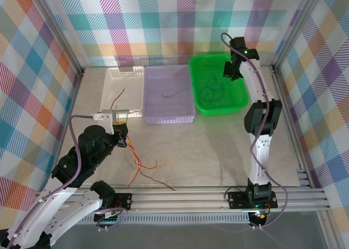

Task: Untangle the cables

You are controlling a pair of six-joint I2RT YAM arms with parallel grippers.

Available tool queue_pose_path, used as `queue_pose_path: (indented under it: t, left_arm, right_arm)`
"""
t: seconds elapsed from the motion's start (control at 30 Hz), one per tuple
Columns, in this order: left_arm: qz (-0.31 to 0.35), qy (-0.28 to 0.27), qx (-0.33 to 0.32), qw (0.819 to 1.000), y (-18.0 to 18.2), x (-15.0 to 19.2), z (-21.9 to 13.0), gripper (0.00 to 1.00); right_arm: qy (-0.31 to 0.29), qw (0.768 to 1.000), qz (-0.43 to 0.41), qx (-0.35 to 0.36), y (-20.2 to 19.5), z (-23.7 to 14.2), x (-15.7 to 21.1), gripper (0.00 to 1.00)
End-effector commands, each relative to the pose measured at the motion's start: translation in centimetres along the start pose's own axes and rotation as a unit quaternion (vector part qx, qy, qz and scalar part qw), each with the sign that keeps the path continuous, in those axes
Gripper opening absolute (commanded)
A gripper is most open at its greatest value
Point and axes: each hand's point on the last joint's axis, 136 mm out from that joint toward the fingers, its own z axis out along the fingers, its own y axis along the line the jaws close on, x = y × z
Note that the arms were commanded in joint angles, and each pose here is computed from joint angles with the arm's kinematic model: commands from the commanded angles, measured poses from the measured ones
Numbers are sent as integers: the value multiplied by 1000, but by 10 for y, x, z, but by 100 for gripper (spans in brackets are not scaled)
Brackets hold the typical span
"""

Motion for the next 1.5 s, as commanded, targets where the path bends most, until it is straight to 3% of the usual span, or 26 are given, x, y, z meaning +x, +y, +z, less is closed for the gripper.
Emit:
queue_pose_path:
  t: [0.0, 0.13, 0.33, 0.57, 0.7, 0.9, 1.2, 1.47]
  left_arm:
    - [5, -9, 0, 1000, -1, -6, 2, 0]
    - [8, -4, 0, 1000, -1, -4, 4, 0]
    - [8, -5, -1, 1000, -1, -5, 4, 0]
    - [9, -5, 0, 1000, -2, -5, 4, 0]
    - [8, -8, -1, 1000, -1, -6, 2, 0]
    - [8, -11, 0, 1000, 0, -7, 0, 0]
    - [8, -14, 4, 1000, -1, -8, -2, 0]
    - [8, -16, 5, 1000, -1, -9, -3, 0]
  right_arm:
    - [28, 1000, 4, -12, 7, 8, 16, 8]
    - [26, 1000, 3, -16, 9, 6, 18, 31]
    - [-3, 999, -8, -36, 25, -21, 9, 47]
    - [-64, 987, -116, -95, 107, -71, 12, 57]
    - [-91, 963, -229, -108, 167, -85, 30, 62]
    - [-105, 924, -355, -98, 219, -78, 59, 65]
    - [-152, 863, -480, 34, 243, -44, 69, 69]
    - [-165, 827, -533, 67, 258, -19, 77, 71]
